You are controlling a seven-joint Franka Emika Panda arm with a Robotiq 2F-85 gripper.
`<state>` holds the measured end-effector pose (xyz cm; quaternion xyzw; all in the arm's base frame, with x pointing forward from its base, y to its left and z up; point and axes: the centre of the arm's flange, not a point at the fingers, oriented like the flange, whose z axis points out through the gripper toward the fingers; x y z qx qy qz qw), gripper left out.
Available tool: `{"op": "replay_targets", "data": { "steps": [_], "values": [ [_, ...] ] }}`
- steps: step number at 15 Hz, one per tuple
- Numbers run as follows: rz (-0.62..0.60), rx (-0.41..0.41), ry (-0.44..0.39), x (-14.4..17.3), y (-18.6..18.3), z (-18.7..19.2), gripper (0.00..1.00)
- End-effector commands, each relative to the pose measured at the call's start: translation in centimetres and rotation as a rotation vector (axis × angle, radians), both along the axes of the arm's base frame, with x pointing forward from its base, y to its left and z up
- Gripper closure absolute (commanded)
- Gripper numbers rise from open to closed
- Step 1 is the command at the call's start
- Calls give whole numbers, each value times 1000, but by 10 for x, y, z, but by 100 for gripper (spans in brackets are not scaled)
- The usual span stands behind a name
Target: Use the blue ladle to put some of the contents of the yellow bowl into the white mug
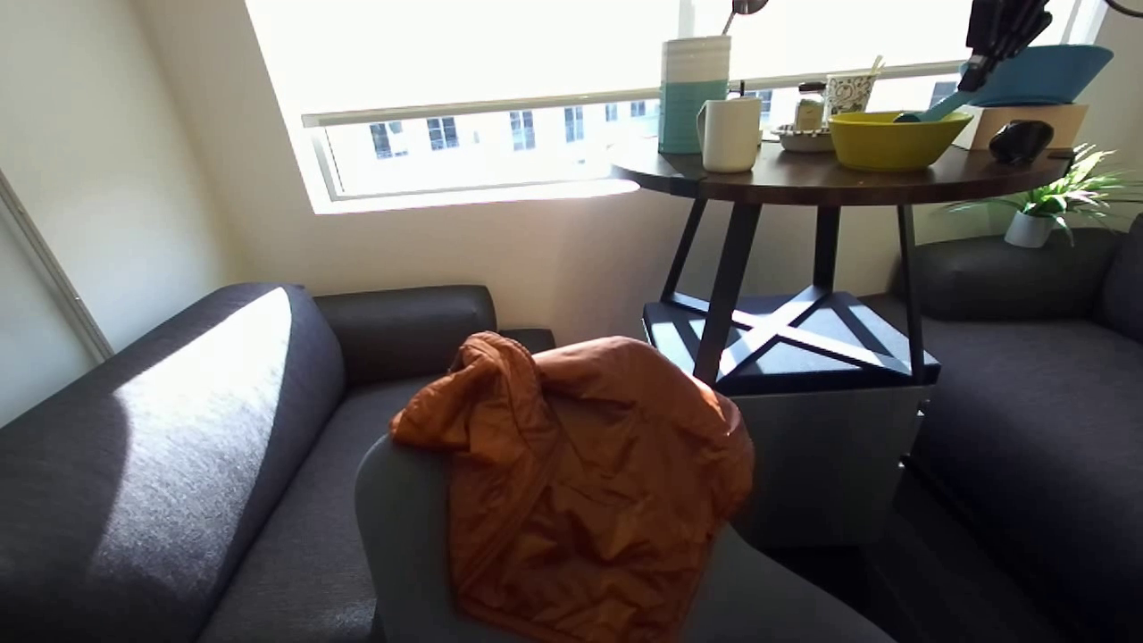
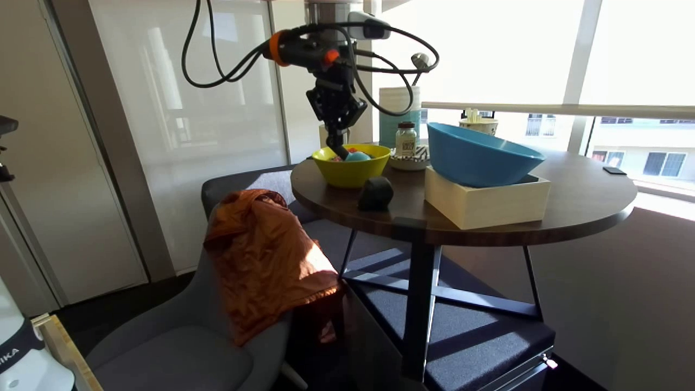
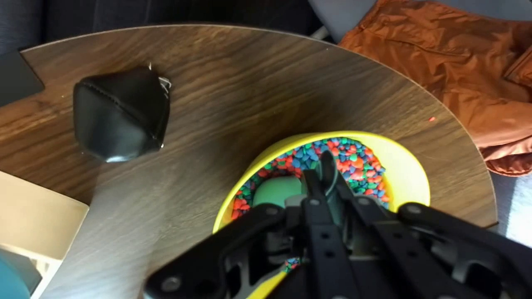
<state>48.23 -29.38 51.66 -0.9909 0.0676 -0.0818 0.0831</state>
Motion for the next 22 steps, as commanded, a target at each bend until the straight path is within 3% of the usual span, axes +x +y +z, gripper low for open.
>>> {"op": "replay_targets", "data": {
  "steps": [1,7,12,22],
  "values": [
    [12,28,15,0,3,-1,98],
    [12,163,65,-2,-2,-16,98],
    [-62,332,56,-5,-12,-31,98],
    [-165,535,31,-6,-26,-52,98]
  ]
}}
